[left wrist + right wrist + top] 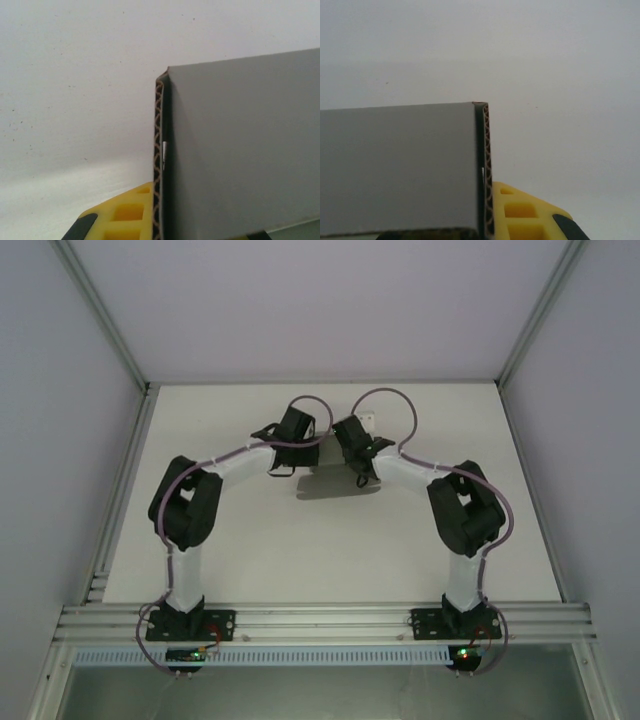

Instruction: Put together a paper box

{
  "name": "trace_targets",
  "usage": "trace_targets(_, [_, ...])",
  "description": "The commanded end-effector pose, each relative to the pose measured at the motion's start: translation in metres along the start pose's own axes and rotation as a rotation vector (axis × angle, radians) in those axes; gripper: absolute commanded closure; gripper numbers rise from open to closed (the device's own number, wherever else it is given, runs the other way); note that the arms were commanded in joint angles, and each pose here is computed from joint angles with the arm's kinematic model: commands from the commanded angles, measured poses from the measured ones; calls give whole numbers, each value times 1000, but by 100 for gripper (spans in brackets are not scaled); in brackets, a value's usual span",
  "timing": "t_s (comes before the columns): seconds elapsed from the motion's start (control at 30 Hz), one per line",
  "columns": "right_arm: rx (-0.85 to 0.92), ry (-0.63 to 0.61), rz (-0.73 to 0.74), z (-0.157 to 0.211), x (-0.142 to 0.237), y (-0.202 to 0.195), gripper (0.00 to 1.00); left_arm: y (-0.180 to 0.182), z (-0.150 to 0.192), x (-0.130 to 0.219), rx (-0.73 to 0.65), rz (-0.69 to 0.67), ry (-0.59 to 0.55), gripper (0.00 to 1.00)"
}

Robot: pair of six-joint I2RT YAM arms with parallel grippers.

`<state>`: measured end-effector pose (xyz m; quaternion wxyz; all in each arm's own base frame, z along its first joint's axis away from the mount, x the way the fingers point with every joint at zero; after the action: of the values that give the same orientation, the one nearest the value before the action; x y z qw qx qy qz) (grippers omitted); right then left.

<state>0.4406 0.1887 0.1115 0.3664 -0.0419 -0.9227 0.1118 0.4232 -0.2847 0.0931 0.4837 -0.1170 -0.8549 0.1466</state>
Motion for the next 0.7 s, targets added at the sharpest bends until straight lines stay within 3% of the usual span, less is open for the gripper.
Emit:
trace_targets(0.0, [-57,34,225,11,-4,-41,93,28,1,2,104,-153,14,100])
trace_targets(0.17, [-65,16,275,10,7,-50,93,54,-7,13,130,-333,-35,100])
trace_targets(0.3, [-51,-13,170,5,13,-34,88,46,-11,19,96,-314,-39,100])
trace_targets(0.47, [-11,-114,-198,-16,43,10,54,1,-18,30,-105,-44,-44,100])
trace_targets(0.5, [9,-149,-287,-21,56,18,44,-4,-20,34,-145,-22,-55,100])
trace_targets(0.57, [29,-220,-418,-31,83,26,11,-10,-26,43,-221,4,-70,100])
trace_targets(0.6, [38,-256,-485,-35,100,30,2,-13,-27,47,-275,33,-59,100])
trace_targets(0.67, [48,-309,-578,-37,128,29,2,-20,-22,54,-384,99,-9,100])
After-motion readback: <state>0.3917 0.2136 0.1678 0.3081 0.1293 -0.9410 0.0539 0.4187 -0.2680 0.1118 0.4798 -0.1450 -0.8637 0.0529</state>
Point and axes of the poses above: each hand's point on the last joint's axis, 136 mm out from that joint toward the fingers, its own x axis back along the fingers, its own y axis along the line the jaws close on, z = x × y, the point moved 1 cm from there along x, back along the fingers, and after that the axes turned 8 degrees about x, right-handed, at the moved point
